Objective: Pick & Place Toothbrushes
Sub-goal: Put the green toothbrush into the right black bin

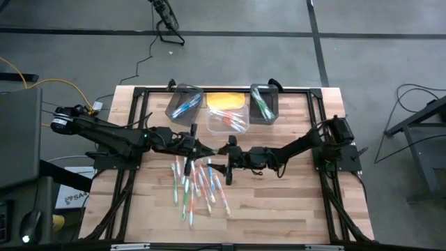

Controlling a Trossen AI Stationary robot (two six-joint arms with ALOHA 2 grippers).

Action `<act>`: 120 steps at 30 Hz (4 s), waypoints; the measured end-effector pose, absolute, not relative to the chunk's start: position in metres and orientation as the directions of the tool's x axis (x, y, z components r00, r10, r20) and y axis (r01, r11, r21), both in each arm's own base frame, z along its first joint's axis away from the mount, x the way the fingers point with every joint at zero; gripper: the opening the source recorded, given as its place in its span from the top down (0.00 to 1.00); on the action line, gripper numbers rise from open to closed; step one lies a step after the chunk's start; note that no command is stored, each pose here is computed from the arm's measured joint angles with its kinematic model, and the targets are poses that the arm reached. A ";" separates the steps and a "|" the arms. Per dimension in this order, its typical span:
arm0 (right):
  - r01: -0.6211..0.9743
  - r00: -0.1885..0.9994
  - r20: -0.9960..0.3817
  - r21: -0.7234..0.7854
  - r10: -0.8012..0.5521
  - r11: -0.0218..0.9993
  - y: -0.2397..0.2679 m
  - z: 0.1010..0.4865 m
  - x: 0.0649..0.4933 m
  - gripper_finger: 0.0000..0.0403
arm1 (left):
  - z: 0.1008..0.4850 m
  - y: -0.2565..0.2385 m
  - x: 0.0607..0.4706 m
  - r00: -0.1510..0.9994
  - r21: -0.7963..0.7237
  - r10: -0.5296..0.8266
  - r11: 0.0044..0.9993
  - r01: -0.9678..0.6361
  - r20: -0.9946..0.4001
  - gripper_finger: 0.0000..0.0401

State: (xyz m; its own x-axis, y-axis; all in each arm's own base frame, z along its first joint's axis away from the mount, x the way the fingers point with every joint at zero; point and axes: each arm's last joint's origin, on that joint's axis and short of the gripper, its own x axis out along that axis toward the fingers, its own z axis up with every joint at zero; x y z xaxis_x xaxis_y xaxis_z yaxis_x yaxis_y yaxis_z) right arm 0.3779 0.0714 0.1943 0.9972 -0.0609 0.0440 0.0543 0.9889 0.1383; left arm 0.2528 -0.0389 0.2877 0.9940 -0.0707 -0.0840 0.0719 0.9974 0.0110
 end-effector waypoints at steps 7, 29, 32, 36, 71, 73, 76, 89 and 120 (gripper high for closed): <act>0.077 0.995 0.045 0.142 -0.084 0.987 0.068 0.195 0.379 0.65 | 0.288 -0.039 0.253 0.994 0.006 -0.071 0.997 0.072 -0.084 0.99; 0.107 0.993 -0.062 0.199 -0.096 0.974 0.055 0.192 0.378 0.97 | 0.288 -0.037 0.250 0.995 0.063 -0.027 0.997 0.033 -0.099 0.56; 0.169 0.975 -0.178 0.200 -0.134 0.965 0.047 0.199 0.370 0.97 | 0.294 -0.036 0.241 0.994 0.071 -0.018 0.997 0.026 -0.107 0.48; 0.290 0.915 -0.347 0.207 -0.207 0.934 0.029 0.230 0.354 0.97 | 0.298 -0.031 0.224 0.986 0.061 0.029 0.998 -0.020 -0.163 0.45; 0.671 0.215 -0.971 0.068 -0.106 0.738 -0.222 0.272 0.277 0.97 | 0.293 -0.028 0.203 0.955 0.045 0.047 0.998 -0.036 -0.292 0.52; 0.679 0.184 -0.979 0.065 -0.084 0.731 -0.231 0.260 0.276 0.97 | 0.293 -0.028 0.203 0.952 0.035 0.047 0.999 -0.039 -0.301 0.52; 0.684 0.159 -0.985 0.061 -0.068 0.727 -0.242 0.245 0.277 0.97 | 0.292 -0.028 0.202 0.950 0.034 0.048 0.999 -0.039 -0.308 0.52; 0.767 0.136 -0.991 0.115 0.015 0.631 -0.266 0.213 0.273 0.97 | 0.292 -0.028 0.202 0.949 0.032 0.048 0.999 -0.040 -0.311 0.52; 0.821 0.040 -0.997 0.066 0.059 0.567 -0.274 0.195 0.264 0.77 | 0.292 -0.028 0.202 0.949 0.005 0.046 0.999 -0.047 -0.311 0.52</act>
